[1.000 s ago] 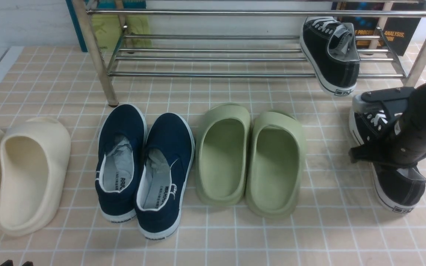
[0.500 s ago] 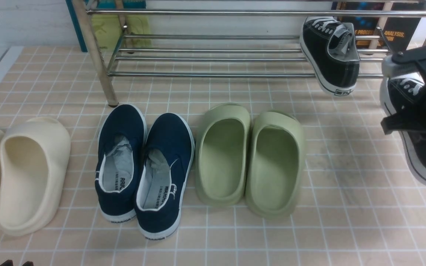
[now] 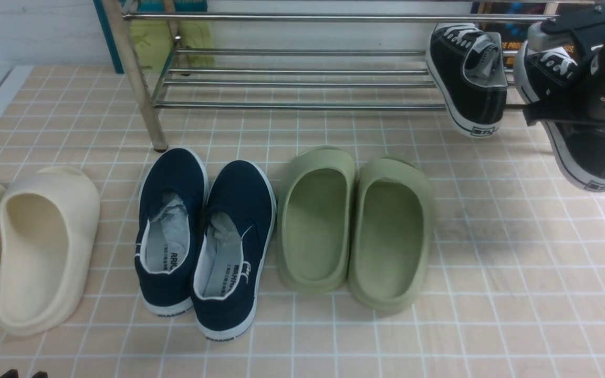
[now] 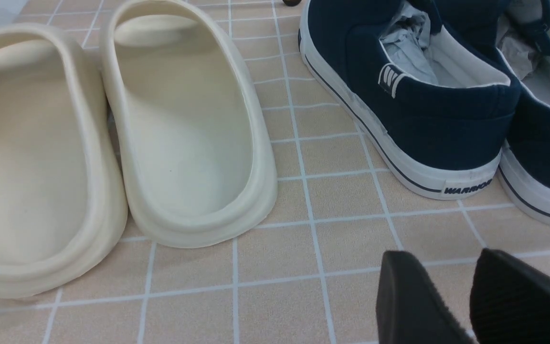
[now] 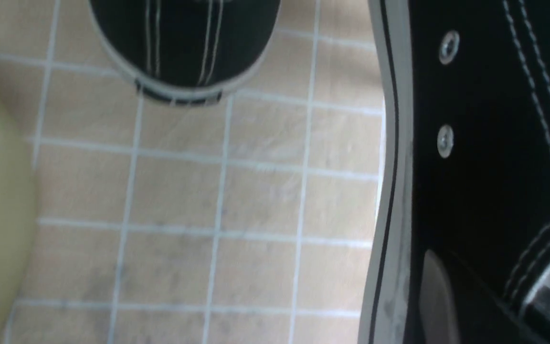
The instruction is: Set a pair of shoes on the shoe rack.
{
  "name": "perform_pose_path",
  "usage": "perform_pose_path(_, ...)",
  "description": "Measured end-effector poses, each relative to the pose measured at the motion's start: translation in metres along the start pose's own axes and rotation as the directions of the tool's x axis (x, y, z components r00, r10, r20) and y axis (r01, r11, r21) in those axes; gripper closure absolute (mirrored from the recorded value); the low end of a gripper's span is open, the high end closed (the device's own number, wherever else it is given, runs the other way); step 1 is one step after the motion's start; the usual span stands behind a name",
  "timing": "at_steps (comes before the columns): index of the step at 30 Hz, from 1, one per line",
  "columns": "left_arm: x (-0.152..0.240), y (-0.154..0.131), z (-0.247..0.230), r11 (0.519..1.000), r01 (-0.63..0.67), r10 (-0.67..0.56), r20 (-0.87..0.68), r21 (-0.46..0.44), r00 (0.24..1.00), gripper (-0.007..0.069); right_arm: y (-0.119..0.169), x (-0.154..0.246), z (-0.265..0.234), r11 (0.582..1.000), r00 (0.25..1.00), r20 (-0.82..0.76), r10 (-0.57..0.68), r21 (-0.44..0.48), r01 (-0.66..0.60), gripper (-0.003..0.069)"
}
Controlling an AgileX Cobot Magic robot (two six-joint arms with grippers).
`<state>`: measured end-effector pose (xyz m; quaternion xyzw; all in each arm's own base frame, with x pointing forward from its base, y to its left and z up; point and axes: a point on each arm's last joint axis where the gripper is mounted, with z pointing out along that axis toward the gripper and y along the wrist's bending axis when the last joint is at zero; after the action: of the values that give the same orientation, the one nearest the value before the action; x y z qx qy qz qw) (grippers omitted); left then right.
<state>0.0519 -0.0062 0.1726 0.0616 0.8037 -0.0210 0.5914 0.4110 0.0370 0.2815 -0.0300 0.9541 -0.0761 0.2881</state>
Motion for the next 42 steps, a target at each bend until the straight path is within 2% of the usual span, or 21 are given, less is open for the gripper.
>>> perform_pose_path(13,0.000,0.000,0.000,1.000,0.000,0.000,0.000,0.000,1.000,0.0386,0.004,-0.050,0.052,0.999,0.996,0.086,-0.037,0.011,0.037,0.0664)
perform_pose_path(23,0.000,0.000,0.000,1.000,0.000,0.000,0.000,0.000,1.000,0.0386,0.006,-0.061,0.071,1.000,0.993,0.121,-0.015,-0.008,0.016,0.0652)
perform_pose_path(25,0.000,0.000,0.000,1.000,0.000,0.000,0.000,0.000,1.000,0.0386,0.007,-0.060,0.073,1.000,0.992,0.122,-0.016,-0.009,0.017,0.0631)
perform_pose_path(28,0.000,0.000,0.000,1.000,0.000,0.000,0.000,0.000,1.000,0.0386,0.007,-0.065,0.072,1.000,0.987,0.159,-0.018,-0.009,0.020,0.0556)
perform_pose_path(32,0.000,0.000,0.000,1.000,0.000,0.000,0.000,0.000,1.000,0.0386,0.006,-0.066,0.070,1.000,0.986,0.164,-0.017,-0.009,0.019,0.0387)
perform_pose_path(35,0.000,0.000,0.000,1.000,0.000,0.000,0.000,0.000,1.000,0.0386,0.006,-0.066,0.062,1.000,0.989,0.147,0.000,-0.021,0.003,0.0298)
perform_pose_path(38,0.000,0.000,0.000,1.000,0.000,0.000,0.000,0.000,1.000,0.0386,0.006,-0.068,0.047,0.999,0.989,0.147,0.024,-0.041,-0.018,0.0256)
perform_pose_path(42,0.000,0.000,0.000,1.000,0.000,0.000,0.000,0.000,1.000,0.0386,0.004,-0.068,0.024,0.997,0.990,0.126,0.056,-0.068,-0.048,0.0261)
